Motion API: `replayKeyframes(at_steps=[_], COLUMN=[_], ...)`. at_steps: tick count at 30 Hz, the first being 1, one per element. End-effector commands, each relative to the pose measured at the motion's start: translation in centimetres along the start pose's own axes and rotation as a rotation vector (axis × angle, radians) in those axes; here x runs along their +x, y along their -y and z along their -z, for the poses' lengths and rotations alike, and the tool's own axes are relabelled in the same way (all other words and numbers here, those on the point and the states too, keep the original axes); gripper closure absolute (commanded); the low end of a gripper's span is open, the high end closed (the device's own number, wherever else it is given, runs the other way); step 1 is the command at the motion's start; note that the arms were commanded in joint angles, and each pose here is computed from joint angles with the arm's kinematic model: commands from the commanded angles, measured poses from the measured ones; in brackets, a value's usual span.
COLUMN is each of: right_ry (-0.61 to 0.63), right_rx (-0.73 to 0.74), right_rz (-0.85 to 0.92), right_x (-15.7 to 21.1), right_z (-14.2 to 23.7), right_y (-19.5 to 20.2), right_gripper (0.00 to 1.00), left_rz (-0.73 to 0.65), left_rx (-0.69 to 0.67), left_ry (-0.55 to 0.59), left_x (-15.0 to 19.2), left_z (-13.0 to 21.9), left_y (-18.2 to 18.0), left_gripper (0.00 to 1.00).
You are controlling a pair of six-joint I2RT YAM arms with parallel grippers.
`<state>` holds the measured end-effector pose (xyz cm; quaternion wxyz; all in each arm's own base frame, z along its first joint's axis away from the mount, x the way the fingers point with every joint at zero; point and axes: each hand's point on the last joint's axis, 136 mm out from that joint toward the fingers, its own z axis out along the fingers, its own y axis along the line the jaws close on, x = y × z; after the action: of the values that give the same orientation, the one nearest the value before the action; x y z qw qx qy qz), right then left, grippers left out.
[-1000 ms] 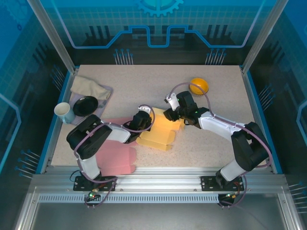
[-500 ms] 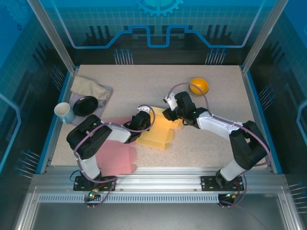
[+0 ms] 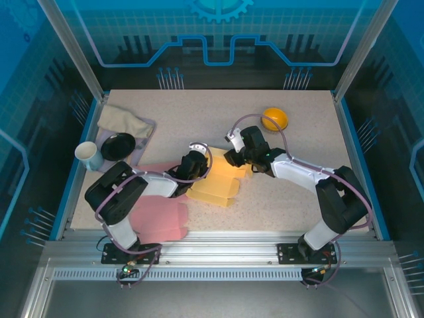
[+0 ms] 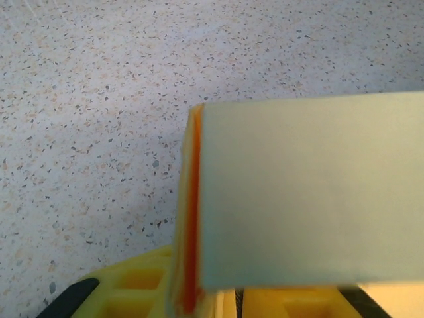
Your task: Fold the paper box
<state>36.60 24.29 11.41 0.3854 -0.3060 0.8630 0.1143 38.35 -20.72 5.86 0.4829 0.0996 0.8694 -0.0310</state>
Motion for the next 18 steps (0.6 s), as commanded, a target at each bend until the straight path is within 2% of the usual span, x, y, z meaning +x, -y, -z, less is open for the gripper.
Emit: replayKeyframes(at_steps=[1,7,11,18], right_ry=[-0.086,-0.081,-0.076,-0.013], right_rx=[-0.019,0.002,0.014,0.047], right_rz=[0.007,0.003,-0.016,-0.062], right_x=[2.2,2.2,1.3,-2.6], right_z=[-0.6,-0.3,0.3,3.1], right_y=[-0.9,-0.6,-0.3,0.4], right_gripper=[0.54,0.54,0.53,0.53], left_rz=[-0.005,0.003,0.019,0.054], left_rx=[-0.066,-0.157,-0.133,-0.113], left_ry=[0.017,-0.024,-0.026,-0.044], left_x=[-1.1,-0.2,0.0,0.8], left_z=[-0.8,-1.4,-1.1,-0.7], left_y=[-0.9,-2.2,-1.8,-1.2], left_gripper=[0.85,0.94,0.96,0.97])
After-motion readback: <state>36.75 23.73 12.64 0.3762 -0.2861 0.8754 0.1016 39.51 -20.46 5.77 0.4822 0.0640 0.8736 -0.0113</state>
